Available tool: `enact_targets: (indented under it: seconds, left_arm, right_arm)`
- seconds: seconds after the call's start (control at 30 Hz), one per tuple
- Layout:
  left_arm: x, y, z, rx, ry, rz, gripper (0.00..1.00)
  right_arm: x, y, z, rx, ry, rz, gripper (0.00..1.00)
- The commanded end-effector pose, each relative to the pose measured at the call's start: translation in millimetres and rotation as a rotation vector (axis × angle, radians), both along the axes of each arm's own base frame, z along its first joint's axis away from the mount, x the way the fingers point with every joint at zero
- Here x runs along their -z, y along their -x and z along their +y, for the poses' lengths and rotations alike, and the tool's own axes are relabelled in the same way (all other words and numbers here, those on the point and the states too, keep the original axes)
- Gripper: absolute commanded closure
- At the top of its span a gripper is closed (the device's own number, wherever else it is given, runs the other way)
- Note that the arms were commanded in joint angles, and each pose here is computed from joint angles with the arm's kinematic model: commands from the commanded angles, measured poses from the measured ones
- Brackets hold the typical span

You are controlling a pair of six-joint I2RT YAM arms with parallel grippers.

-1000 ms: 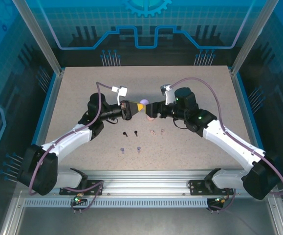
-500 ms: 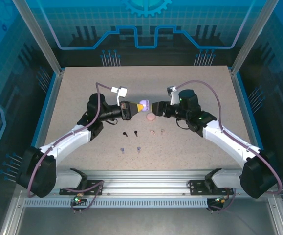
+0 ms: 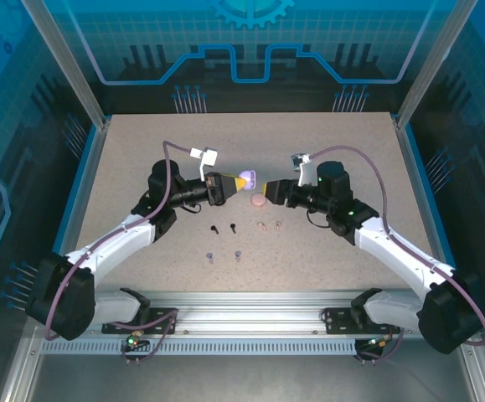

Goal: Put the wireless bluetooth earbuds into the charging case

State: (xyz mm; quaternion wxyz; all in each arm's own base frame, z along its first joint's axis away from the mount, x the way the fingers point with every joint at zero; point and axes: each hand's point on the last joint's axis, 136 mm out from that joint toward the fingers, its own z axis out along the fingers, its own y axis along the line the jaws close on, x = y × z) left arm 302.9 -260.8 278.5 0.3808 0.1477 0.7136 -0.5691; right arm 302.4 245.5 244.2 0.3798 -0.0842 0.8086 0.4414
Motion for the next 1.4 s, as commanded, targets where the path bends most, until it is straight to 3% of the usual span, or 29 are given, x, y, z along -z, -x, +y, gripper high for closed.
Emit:
enact_targets:
  seconds: [0.0,0.83,1.17,1.37]
  left_arm:
    - [-24,3,-5,0.027,0.028,-0.075,1.00]
    - [-24,4,-10,0.036,0.026,-0.075,1.00]
    - [-22,6,-15,0.043,0.031,-0.070,1.00]
    - [-18,4,-17,0.035,0.036,-0.060,1.00]
  right_arm:
    - [-19,4,9,-0.042,-0.070,-0.043,0.47]
    - [-21,-2,33,-0.072,-0.061,-0.034,0.64]
    - [-19,-4,43,-0.093,-0.069,-0.031,0.80]
    - [-27,-2,54,-0.126,-0.057,-0.044,1.00]
